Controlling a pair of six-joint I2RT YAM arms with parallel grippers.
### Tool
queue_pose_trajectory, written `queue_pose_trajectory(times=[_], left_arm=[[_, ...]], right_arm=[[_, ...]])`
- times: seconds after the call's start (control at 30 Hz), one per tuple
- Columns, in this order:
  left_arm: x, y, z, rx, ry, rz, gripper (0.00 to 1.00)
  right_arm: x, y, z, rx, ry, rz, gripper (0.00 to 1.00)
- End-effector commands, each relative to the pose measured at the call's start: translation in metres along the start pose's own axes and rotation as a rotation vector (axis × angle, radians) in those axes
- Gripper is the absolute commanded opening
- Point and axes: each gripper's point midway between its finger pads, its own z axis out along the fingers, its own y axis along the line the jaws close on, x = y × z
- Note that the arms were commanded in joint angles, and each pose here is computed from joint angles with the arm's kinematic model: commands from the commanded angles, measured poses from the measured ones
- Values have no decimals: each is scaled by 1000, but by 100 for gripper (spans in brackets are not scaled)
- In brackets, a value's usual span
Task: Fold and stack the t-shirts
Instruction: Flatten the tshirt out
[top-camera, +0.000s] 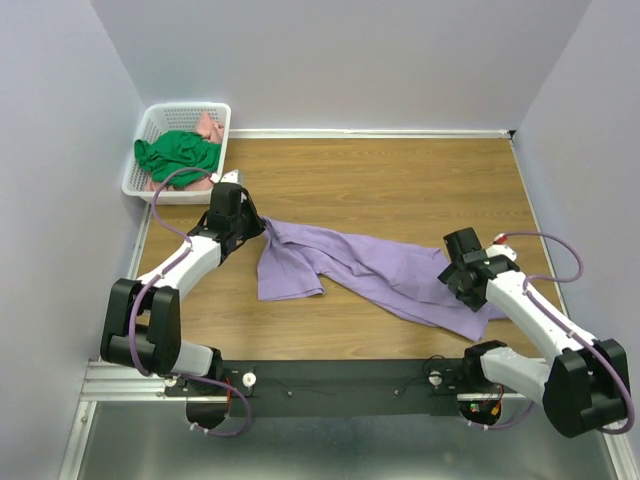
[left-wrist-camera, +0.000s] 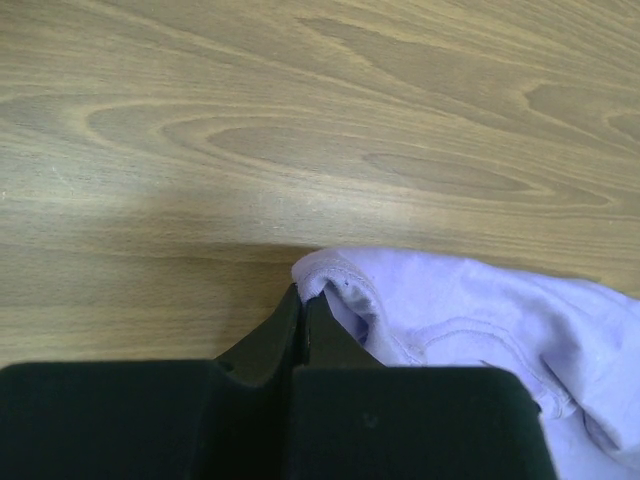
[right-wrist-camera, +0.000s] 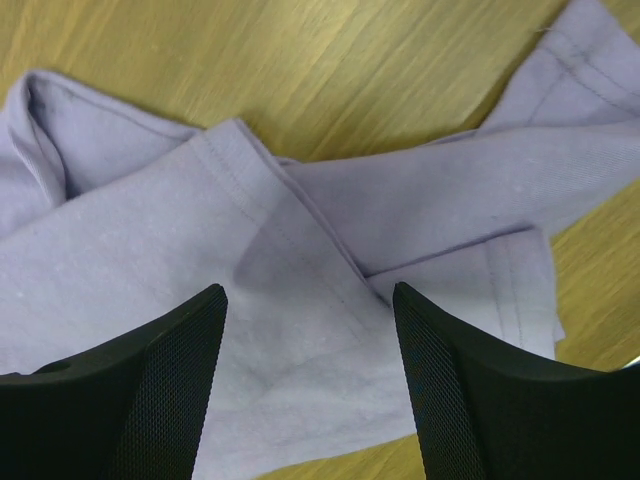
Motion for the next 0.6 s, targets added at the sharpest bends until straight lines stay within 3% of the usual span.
queue_pose_trajectory(times=[0.0,0.57], left_arm=[[-7,-5,-2,23,-6,29,0],[2,-9,2,69,18,52,0]], right_arm=[[-8,-17,1,59,-50,102,75],[11,-10,8,53,44,141,71]])
